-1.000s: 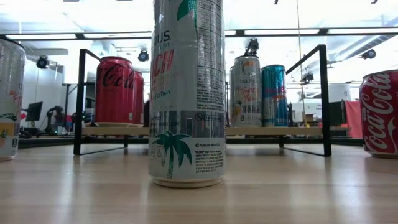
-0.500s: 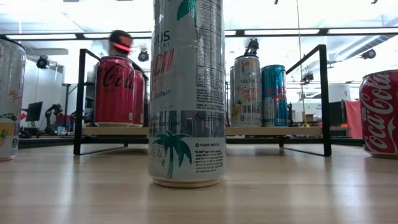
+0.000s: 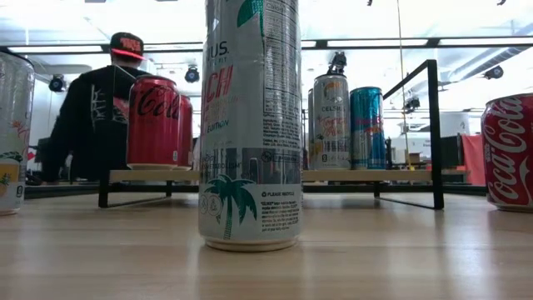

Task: Place canned beverage on shelf
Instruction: Put the white and blue soda can on the shelf aligned with the other white and blue soda can

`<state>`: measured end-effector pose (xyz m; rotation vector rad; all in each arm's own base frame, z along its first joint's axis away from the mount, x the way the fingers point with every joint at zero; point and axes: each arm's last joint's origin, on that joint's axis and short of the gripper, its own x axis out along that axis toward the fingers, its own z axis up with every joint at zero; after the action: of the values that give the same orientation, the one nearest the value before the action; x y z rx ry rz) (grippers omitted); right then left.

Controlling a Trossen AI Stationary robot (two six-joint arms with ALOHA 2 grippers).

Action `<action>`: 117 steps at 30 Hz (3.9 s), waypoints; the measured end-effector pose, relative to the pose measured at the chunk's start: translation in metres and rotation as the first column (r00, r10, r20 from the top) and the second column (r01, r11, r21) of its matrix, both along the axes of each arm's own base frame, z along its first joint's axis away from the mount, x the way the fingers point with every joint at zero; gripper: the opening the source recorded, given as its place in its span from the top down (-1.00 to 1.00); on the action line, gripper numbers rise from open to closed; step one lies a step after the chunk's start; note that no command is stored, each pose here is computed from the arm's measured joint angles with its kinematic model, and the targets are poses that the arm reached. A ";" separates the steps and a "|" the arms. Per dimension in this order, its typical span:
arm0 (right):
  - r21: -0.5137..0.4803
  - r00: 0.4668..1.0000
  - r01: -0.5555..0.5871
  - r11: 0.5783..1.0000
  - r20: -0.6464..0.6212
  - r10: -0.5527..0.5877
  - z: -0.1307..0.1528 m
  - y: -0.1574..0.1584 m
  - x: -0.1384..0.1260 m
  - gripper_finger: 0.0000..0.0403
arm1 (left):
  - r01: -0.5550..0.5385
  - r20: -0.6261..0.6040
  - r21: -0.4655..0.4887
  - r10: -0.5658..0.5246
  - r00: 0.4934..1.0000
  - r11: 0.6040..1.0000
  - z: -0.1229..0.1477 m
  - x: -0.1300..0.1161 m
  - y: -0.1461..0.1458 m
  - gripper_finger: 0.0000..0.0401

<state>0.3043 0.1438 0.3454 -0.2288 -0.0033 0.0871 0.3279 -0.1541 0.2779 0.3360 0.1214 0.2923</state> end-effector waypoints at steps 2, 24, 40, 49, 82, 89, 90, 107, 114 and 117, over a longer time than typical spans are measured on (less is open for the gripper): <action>-0.011 1.000 0.004 1.000 0.006 -0.003 0.001 -0.002 0.001 -0.51 | -0.004 0.005 -0.004 0.004 1.000 1.000 0.000 0.001 0.001 -0.14; -0.056 1.000 0.027 0.998 0.001 -0.027 0.003 -0.011 0.001 -0.22 | -0.016 0.012 -0.019 0.016 1.000 1.000 0.001 0.001 0.003 -0.52; -0.015 0.982 0.172 0.985 -0.072 -0.173 0.014 -0.048 -0.014 -0.22 | -0.091 -0.114 0.090 0.101 0.988 0.992 0.017 -0.025 0.012 -0.43; 0.095 0.957 0.269 0.958 -0.138 -0.255 -0.014 -0.072 -0.007 -0.22 | -0.084 -0.149 0.114 0.101 0.984 0.990 0.031 -0.042 0.020 -0.38; 0.283 0.840 0.535 0.796 -0.280 -0.465 -0.084 -0.077 0.022 -0.23 | -0.104 -0.023 0.061 0.106 0.994 0.993 -0.002 -0.106 0.061 -0.12; 0.290 0.825 0.561 0.776 -0.277 -0.492 -0.084 -0.078 0.021 -0.23 | -0.109 -0.025 0.075 0.111 0.993 0.991 -0.001 -0.100 0.060 -0.12; 0.287 0.821 0.567 0.772 -0.279 -0.499 -0.084 -0.078 0.021 -0.23 | -0.109 -0.025 0.080 0.111 0.993 0.991 0.001 -0.099 0.059 -0.12; 0.292 0.771 0.634 0.716 -0.317 -0.553 -0.089 -0.083 0.019 -0.23 | -0.104 -0.046 0.119 0.110 0.993 0.987 0.001 -0.095 0.057 -0.12; 0.288 0.765 0.640 0.713 -0.324 -0.556 -0.090 -0.084 0.019 -0.23 | -0.103 -0.047 0.123 0.110 0.993 0.987 0.000 -0.095 0.057 -0.12; 0.283 0.762 0.643 0.712 -0.328 -0.558 -0.091 -0.085 0.019 -0.23 | -0.103 -0.047 0.123 0.110 0.993 0.987 0.000 -0.095 0.057 -0.12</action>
<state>0.3229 0.0588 0.2545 0.1852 0.2779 -0.5539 0.2333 -0.0974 0.2783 0.4583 0.1756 0.3973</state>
